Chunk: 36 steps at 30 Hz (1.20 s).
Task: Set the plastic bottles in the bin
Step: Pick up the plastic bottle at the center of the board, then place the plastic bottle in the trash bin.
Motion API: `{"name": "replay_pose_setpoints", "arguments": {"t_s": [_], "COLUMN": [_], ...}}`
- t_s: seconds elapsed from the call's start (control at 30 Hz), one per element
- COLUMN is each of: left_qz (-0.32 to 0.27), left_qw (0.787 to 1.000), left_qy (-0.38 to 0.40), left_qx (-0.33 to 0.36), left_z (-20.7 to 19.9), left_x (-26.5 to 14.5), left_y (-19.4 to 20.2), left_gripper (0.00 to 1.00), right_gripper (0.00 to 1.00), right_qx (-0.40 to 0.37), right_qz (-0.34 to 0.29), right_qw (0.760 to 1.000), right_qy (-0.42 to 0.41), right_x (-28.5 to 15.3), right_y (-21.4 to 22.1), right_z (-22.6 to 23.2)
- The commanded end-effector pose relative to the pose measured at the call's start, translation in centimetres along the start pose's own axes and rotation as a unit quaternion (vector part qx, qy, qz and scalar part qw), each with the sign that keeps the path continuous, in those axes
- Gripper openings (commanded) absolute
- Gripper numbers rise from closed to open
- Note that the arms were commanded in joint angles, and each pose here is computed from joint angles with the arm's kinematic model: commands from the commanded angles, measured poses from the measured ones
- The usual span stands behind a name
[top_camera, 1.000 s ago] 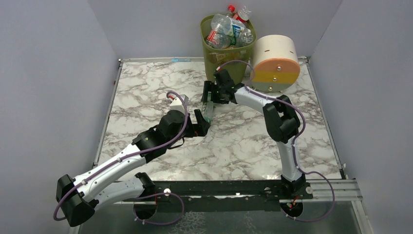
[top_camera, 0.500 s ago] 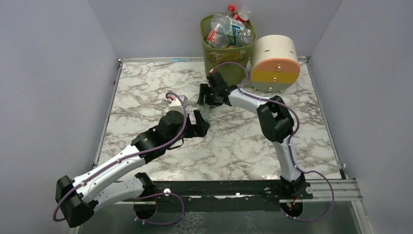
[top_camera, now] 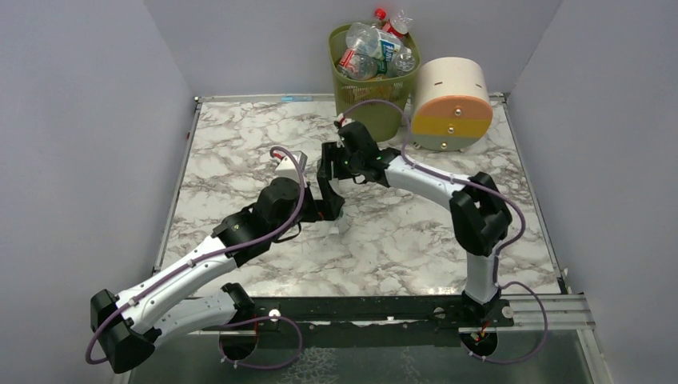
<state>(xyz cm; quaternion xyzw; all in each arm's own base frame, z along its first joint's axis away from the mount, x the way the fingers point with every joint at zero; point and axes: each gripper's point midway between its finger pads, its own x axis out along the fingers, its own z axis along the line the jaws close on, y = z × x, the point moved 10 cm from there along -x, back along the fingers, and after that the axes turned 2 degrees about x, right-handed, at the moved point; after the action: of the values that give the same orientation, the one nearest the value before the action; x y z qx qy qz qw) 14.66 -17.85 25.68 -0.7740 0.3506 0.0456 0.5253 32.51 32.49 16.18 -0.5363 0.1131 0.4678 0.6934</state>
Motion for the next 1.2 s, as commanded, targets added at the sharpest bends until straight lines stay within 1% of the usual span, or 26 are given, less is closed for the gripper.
{"name": "replay_pose_setpoints", "arguments": {"t_s": [0.0,0.1,0.23,0.33,0.4,0.5,0.63,0.77,0.93,1.17], "left_qz": [-0.045,-0.060,-0.072,-0.072,-0.068,-0.060,-0.053,-0.051,-0.053,-0.055], "left_qw": [0.999,0.998,0.997,0.997,0.998,0.998,0.999,0.999,0.998,0.998], "left_qy": [0.008,0.017,0.018,0.016,0.015,0.014,0.010,0.009,0.009,0.003], "left_qx": [0.000,0.000,0.000,-0.001,-0.004,-0.008,-0.009,-0.013,-0.011,-0.011], "left_z": [-1.2,-1.6,-1.7,-1.6,-1.5,-1.3,-1.0,-0.9,-0.8,-0.7], "left_x": [-1.2,-2.1,-2.9,-3.0,-3.0,-2.8,-2.6,-2.6,-2.7,-3.1], "left_y": [-2.7,-3.6,-4.4,-4.3,-4.1,-3.7,-3.1,-2.8,-2.9,-3.0], "left_gripper": [0.99,0.99,0.99,0.99,0.99,0.99,0.99,0.99,0.99,0.99], "right_gripper": [0.59,0.60,0.60,0.61,0.62,0.63,0.63,0.63,0.64,0.63], "right_qx": [-0.032,-0.051,-0.069,-0.082,-0.087,-0.088,-0.088,-0.079,-0.050,-0.022], "right_qz": [-0.115,-0.170,-0.261,-0.337,-0.389,-0.450,-0.518,-0.567,-0.635,-0.690], "right_qw": [0.992,0.983,0.961,0.937,0.916,0.888,0.851,0.820,0.767,0.715], "right_qy": [-0.044,-0.047,-0.051,-0.050,-0.045,-0.032,-0.005,0.032,0.074,0.106], "right_x": [-6.0,-9.0,-13.1,-15.6,-17.0,-18.4,-19.2,-19.5,-19.8,-19.4], "right_y": [-5.9,-8.7,-12.8,-15.9,-17.9,-20.4,-22.9,-24.7,-26.2,-27.9], "right_z": [2.7,3.9,5.6,6.5,6.9,7.0,6.5,5.3,3.3,1.4]}}
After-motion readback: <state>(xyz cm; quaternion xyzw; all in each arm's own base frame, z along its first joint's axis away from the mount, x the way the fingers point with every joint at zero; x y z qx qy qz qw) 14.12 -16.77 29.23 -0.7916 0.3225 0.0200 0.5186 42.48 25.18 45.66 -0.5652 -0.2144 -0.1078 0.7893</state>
